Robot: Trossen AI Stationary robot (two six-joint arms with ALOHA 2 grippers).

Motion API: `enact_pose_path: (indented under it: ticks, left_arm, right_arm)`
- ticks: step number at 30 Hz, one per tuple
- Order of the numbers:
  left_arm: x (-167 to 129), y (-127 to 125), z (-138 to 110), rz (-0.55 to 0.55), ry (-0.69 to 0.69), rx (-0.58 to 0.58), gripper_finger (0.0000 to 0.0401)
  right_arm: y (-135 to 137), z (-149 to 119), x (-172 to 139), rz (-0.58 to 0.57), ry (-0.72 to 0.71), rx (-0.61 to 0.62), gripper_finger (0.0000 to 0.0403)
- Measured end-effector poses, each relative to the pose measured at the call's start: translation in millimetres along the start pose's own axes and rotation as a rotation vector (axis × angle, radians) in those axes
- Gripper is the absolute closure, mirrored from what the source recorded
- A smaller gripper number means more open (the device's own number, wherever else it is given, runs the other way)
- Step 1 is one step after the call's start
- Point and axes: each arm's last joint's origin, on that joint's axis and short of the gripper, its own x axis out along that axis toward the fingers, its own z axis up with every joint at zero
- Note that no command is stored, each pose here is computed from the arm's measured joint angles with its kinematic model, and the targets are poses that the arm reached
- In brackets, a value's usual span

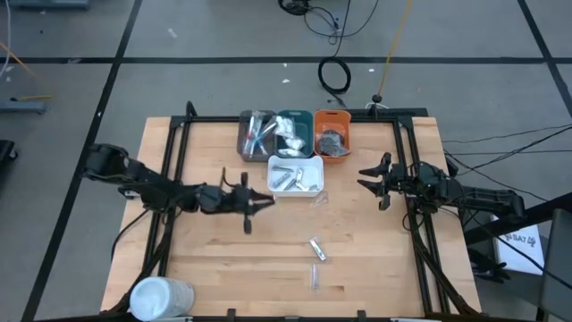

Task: Pick & Place Travel size toiletries
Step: Put the silver nail cutter into the white bin

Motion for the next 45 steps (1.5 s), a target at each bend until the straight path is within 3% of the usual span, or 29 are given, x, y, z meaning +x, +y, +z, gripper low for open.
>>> enact_pose_path:
  ticks: [4,8,15,23,25,28,34,39,45]
  left_arm:
    - [-6,20,-7,0.019,-0.068,0.008,0.0368]
    - [-5,34,-15,0.041,-0.030,-0.020,0.0368]
    - [15,49,8,0.121,-0.060,-0.046,0.0368]
    - [62,73,43,0.196,0.329,0.043,0.0368]
    - [75,77,47,0.203,0.341,0.047,0.0368]
    - [91,82,44,0.185,0.361,0.052,0.0368]
    - [117,87,12,0.183,0.463,0.071,0.0359]
    - [126,89,-7,0.189,0.504,0.073,0.0338]
    - [128,88,-9,0.187,0.496,0.065,0.0332]
  right_arm:
    - [0,0,0,0.000,0.002,0.000,0.0261]
    - [0,-1,0,0.000,0.005,0.000,0.0261]
    - [0,0,0,0.001,-0.001,0.000,0.0261]
    - [0,0,0,0.000,-0.001,0.000,0.0261]
    - [0,0,0,0.000,0.000,0.000,0.0261]
    - [0,0,0,-0.001,0.002,0.000,0.0261]
    - [0,0,0,0.000,0.000,0.000,0.0261]
    - [0,0,0,0.000,-0.001,0.000,0.0261]
    - [0,0,0,0.000,-0.001,0.000,0.0261]
